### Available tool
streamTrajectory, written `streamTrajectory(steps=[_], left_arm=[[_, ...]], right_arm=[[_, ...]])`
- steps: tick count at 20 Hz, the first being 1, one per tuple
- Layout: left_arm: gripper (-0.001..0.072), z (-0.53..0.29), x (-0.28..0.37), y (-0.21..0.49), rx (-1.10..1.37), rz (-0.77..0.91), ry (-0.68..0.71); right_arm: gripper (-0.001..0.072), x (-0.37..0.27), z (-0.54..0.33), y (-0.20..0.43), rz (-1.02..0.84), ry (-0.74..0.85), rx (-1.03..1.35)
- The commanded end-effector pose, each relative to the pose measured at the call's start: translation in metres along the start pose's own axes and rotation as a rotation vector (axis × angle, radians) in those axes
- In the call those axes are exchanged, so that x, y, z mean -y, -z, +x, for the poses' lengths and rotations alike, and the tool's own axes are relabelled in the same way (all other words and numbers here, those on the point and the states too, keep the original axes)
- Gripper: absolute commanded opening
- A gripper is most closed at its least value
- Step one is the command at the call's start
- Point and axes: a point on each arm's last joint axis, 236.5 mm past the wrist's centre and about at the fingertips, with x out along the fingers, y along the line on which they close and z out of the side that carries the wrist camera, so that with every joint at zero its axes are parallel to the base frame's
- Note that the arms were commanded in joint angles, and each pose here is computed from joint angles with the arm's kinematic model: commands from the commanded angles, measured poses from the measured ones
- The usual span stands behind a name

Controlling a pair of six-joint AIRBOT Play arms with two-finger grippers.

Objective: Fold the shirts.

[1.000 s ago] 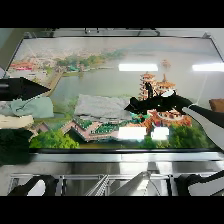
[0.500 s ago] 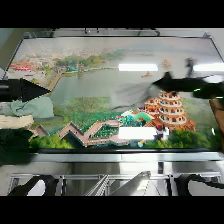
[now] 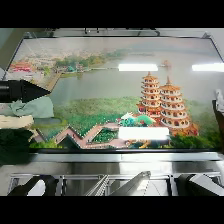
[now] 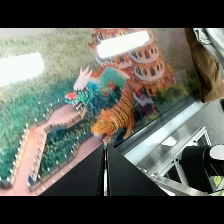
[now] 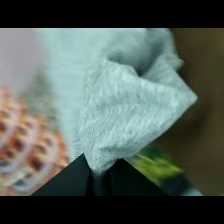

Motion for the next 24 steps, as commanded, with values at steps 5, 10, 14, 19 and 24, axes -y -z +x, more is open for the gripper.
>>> streamTrajectory(steps=[5, 10, 14, 19, 24], left_arm=[[0.0015, 0.0, -0.002, -0.003, 0.015, -0.002, -0.007], [0.0015, 0.0, -0.002, -0.005, 0.023, -0.001, -0.01], [0.0015, 0.0, -0.002, -0.006, 0.024, -0.001, -0.009], [0.0015, 0.003, 0.007, 0.009, -0.039, 0.036, 0.022], [0.0014, 0.038, 0.041, 0.068, -0.114, 0.074, 0.088]], right_arm=[[0.0329, 0.101, 0.007, 0.053, 0.191, 0.173, -0.207], [0.0693, 0.02, -0.002, 0.052, 0.252, -0.13, -0.223], [0.0226, -0.084, -0.032, 0.074, 0.095, -0.377, -0.266], [0.002, -0.228, -0.094, 0.172, -0.535, -0.587, -0.182], [0.002, -0.255, -0.143, 0.29, -0.938, -0.736, -0.036]])
